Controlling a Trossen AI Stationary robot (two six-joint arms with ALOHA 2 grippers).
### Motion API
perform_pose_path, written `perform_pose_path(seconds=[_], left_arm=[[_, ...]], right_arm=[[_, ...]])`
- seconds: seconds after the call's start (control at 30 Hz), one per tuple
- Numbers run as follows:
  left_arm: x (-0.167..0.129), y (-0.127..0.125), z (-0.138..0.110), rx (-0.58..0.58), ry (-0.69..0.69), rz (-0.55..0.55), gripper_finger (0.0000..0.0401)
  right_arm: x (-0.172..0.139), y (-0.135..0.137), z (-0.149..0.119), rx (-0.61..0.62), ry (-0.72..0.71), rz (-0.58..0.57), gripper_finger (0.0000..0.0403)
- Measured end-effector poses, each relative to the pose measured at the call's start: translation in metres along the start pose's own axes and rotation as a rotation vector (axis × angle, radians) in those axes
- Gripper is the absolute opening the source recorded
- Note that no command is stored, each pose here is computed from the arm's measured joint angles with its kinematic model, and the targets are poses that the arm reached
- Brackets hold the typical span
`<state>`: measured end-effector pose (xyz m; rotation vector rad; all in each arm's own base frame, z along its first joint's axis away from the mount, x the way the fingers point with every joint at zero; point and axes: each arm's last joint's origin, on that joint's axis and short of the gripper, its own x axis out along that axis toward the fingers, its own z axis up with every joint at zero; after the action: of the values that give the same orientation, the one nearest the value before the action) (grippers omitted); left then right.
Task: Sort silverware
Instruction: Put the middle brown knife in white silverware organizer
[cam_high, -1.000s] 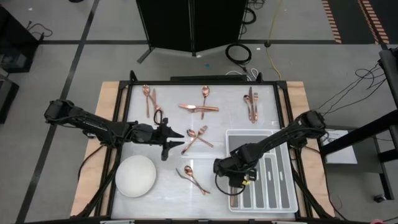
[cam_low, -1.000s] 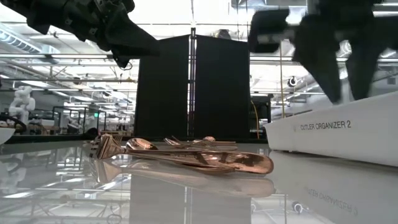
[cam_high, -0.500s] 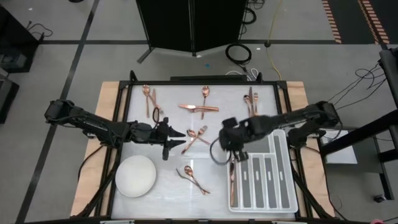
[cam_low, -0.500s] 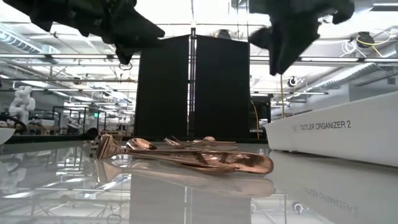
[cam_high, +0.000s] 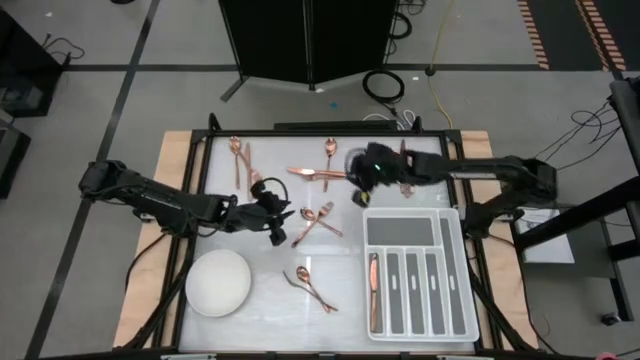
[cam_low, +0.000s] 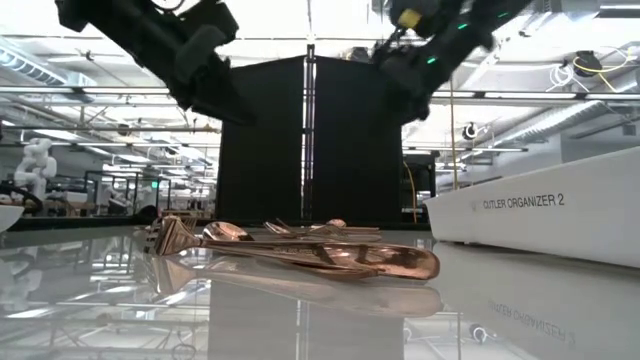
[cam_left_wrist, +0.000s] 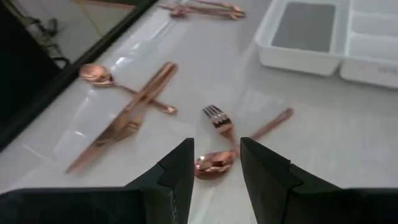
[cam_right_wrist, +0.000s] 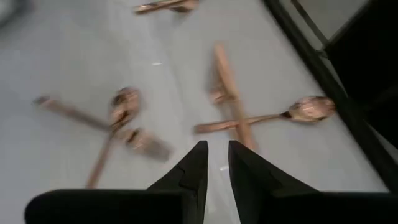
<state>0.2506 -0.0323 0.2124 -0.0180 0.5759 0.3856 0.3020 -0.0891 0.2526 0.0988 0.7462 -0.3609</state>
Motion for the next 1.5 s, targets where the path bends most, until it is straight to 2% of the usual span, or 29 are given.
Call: perform_pose_path(seconds=[0.2,0.37,0.57,0.83,0.97,1.23,1.5], left_arm=[[0.007,0.005,0.004,0.065,-0.035,0.004,0.013],[-0.003,0.013,-0.004,0.076,-0.064,-0.012,0.013],[-0.023,0.028,-0.011,0.014,-0.22,-0.036,0.013],[-0.028,0.036,-0.016,0.015,-0.236,-0.033,0.013],[-0.027,0.036,-0.017,0.018,-0.231,-0.033,0.013],[-0.027,0.036,-0.018,0.032,-0.224,-0.036,0.013],[-0.027,0.035,-0.018,0.049,-0.224,-0.042,0.013]], right_arm=[[0.056,-0.025,0.027,-0.02,0.102,0.056,0.0064],[0.097,-0.035,0.042,0.007,0.207,0.045,0.0109],[0.131,-0.04,0.058,0.031,0.361,0.042,0.0158],[0.173,-0.042,0.058,0.019,0.47,0.051,0.0161],[0.186,-0.046,0.056,0.034,0.481,0.044,0.0161],[0.184,-0.05,0.055,0.043,0.51,0.043,0.016],[0.179,-0.041,0.047,-0.07,0.613,0.083,0.016]])
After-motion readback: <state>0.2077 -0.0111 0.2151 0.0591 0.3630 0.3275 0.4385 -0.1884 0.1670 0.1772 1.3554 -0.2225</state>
